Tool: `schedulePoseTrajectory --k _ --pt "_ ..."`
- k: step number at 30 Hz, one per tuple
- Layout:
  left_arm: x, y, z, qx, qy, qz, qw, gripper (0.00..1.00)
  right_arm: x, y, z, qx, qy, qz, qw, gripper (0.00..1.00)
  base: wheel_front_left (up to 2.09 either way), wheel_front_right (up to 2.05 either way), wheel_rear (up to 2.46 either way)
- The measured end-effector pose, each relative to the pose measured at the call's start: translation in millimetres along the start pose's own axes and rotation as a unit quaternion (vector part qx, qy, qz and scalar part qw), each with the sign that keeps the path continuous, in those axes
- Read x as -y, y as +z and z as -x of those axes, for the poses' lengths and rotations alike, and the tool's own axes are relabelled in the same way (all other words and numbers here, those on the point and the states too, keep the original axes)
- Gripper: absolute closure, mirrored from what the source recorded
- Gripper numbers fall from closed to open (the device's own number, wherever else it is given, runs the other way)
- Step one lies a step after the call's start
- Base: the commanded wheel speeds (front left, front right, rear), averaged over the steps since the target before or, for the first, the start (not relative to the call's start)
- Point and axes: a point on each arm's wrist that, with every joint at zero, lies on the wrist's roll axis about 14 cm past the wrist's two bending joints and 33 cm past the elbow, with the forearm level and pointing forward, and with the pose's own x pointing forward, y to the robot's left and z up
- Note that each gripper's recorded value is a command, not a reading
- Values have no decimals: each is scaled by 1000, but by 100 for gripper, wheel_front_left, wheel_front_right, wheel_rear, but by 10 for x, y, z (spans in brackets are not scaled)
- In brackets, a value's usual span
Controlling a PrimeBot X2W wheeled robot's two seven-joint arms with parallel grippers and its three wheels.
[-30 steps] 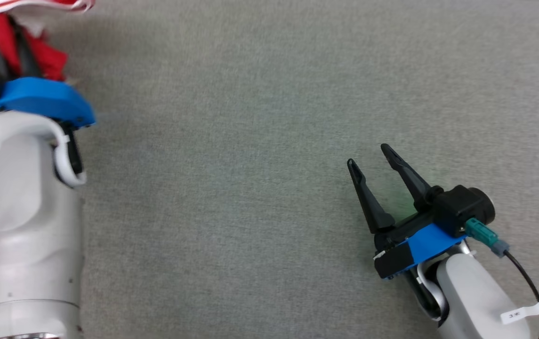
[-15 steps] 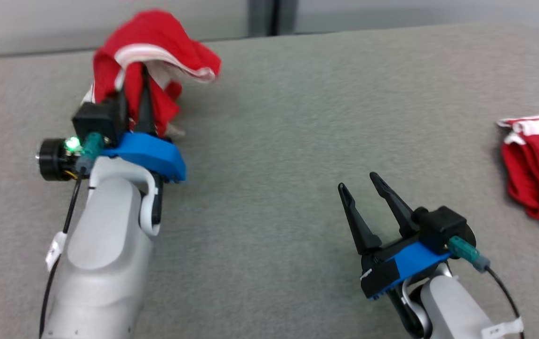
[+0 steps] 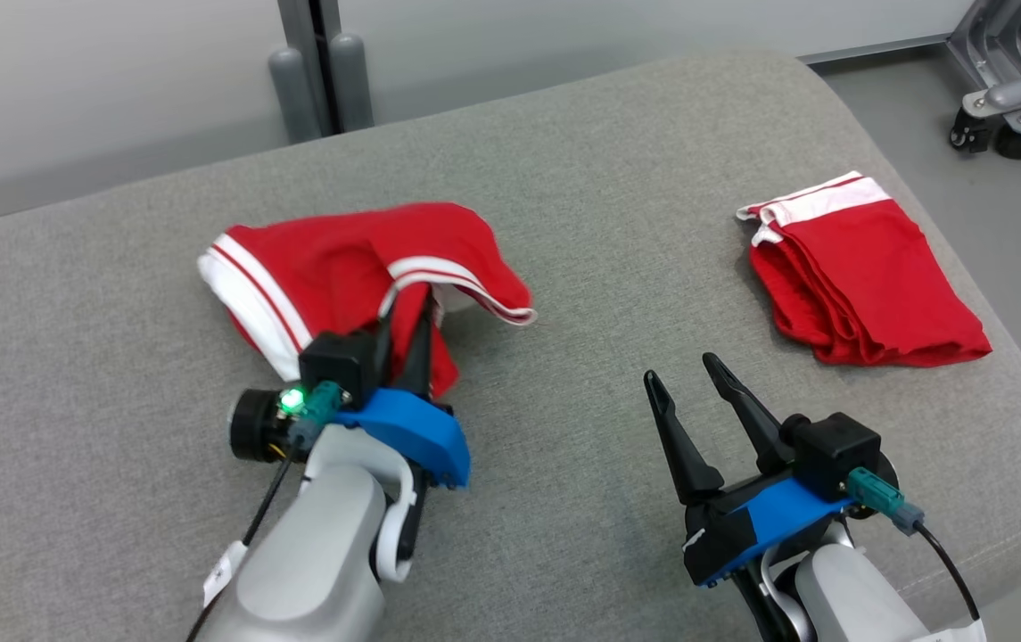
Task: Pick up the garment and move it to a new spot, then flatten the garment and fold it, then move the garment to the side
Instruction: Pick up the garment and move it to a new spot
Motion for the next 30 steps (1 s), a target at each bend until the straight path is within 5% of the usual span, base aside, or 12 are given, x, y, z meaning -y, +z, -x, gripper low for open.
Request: schedulePoseTrajectory --k 2,4,19,30 --pt "127 -30 39 -4 -10 4 1000 100 26 37 29 5 -5 0 1000 0 0 0 0" --pt "157 -65 113 -8 -2 8 1000 0 24 29 61 4 -5 1 1000 0 0 0 0" --pt "-839 -71 1177 12 198 -10 980 0 -407 116 -30 23 54 -12 998 0 0 0 0" --pt "-1084 -102 1869 24 264 -32 964 0 -547 114 79 24 72 -13 997 0 0 0 0"
